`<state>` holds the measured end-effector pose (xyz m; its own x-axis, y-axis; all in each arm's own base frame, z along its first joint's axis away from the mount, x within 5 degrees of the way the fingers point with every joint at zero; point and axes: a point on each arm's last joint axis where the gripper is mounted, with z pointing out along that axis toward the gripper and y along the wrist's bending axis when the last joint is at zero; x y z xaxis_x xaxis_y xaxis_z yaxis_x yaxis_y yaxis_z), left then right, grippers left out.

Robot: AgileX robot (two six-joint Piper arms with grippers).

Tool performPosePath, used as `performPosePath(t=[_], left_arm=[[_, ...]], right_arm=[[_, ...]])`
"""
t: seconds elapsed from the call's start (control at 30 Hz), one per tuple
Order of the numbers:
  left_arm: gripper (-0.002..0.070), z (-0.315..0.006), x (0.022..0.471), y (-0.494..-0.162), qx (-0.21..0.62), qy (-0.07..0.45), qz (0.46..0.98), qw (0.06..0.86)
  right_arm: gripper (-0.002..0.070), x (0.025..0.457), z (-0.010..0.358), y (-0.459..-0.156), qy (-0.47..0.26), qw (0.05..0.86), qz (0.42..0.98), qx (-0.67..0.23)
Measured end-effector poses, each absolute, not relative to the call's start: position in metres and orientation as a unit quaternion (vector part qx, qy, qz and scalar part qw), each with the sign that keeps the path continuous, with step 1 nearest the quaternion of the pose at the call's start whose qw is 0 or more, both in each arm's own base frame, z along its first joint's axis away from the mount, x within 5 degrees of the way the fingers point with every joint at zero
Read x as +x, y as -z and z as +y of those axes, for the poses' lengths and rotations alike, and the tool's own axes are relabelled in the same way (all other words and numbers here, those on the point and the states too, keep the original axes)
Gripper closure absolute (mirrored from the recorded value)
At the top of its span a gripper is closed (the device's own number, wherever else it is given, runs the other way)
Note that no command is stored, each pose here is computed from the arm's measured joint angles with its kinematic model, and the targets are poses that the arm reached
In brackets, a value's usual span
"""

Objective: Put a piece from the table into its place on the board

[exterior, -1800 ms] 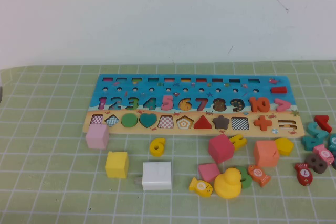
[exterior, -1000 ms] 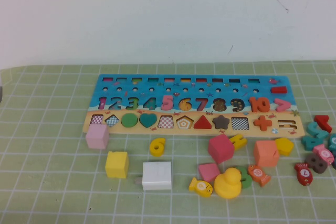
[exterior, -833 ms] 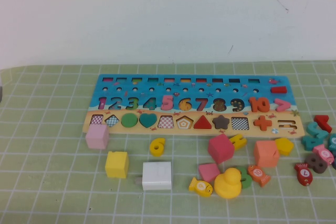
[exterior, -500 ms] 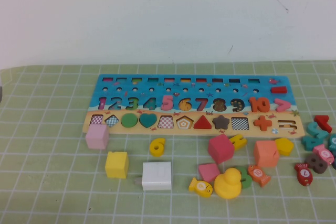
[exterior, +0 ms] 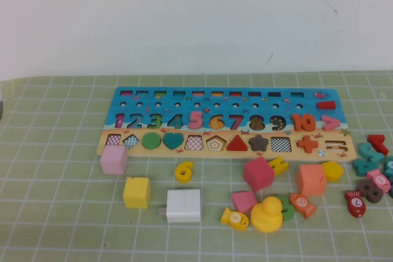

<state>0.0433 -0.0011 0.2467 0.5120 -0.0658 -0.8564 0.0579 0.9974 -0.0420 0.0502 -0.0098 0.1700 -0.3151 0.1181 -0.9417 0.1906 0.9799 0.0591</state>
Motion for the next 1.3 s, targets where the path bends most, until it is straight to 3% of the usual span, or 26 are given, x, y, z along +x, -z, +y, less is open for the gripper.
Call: performPosePath(t=[0.1,0.27,0.63,0.97,1.13,1.3], left_arm=[[0.0677,-0.001,0.040,-0.251,-0.006,0.037,0.467,0.884],[0.0677,0.000,0.042,-0.249,-0.017,0.045,0.480,0.876],[0.0677,-0.003,0.053,-0.310,-0.005,0.041,0.676,0.736],[0.0677,-0.009,0.121,-0.317,-0.032,0.078,0.784,0.615],[0.0677,-0.024,0.163,-0.335,0.018,0.081,0.840,0.537],[0.0677,-0.060,0.211,-0.347,0.096,0.101,0.875,0.464]], right_arm=[[0.0678,0.050,-0.010,-0.170,0.031,0.577,0.810,0.095],[0.0678,0.050,-0.010,-0.170,0.031,0.577,0.810,0.095],[0.0678,0.050,-0.010,-0.170,0.031,0.577,0.810,0.095],[0.0678,0.050,-0.010,-0.170,0.032,0.577,0.810,0.095],[0.0678,0.050,-0.010,-0.170,0.032,0.577,0.810,0.095],[0.0678,0.050,-0.010,-0.170,0.032,0.577,0.810,0.095]])
